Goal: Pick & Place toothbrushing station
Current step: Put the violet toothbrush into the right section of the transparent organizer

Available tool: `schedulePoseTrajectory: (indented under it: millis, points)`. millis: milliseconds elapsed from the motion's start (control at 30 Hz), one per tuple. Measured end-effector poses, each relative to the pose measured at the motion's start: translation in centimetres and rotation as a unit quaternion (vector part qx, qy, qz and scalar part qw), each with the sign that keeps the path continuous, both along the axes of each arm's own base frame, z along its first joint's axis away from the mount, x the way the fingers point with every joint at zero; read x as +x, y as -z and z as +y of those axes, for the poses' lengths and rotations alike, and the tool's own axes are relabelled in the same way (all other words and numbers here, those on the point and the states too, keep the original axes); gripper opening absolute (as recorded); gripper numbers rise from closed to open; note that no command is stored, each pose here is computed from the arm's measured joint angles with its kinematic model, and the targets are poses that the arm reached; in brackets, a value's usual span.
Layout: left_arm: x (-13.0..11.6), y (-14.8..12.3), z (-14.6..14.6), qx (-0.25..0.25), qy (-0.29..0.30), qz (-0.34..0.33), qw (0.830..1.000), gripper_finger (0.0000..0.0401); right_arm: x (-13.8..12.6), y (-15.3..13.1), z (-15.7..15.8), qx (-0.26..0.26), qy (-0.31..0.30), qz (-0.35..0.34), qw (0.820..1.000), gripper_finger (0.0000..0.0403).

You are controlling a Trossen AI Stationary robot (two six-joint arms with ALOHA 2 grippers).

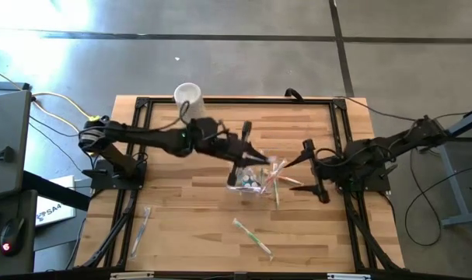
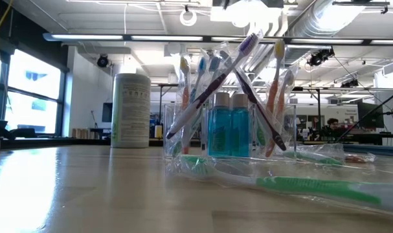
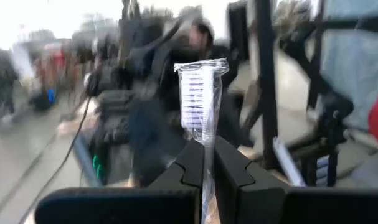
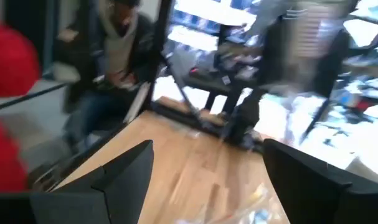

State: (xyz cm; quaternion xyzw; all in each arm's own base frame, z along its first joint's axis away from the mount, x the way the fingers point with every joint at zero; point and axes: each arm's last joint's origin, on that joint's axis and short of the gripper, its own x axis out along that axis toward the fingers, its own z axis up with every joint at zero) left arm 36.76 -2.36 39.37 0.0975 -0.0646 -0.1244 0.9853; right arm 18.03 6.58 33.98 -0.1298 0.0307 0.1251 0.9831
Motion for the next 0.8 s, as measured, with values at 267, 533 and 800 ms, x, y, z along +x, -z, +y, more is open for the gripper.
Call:
schedulePoseTrajectory:
  millis: [267, 533, 800]
  points:
    - [0.0, 2.6, -2.2, 0.003, 0.027, -0.132, 0.991, 0.0005, 2.8, 0.2, 1.6, -0.004, 0.079, -0.055, 0.995, 0.0293]
    - [0.8, 3.8, -2.2, -0.019, 0.026, -0.134, 0.990, 0.0005, 4.6, 0.7, 2.1, -0.018, 0.121, -0.083, 0.989, 0.0293]
    - [1.4, 4.4, -2.3, -0.030, 0.029, -0.146, 0.988, 0.0005, 5.6, 1.2, 2.5, -0.049, 0.132, -0.092, 0.986, 0.0278]
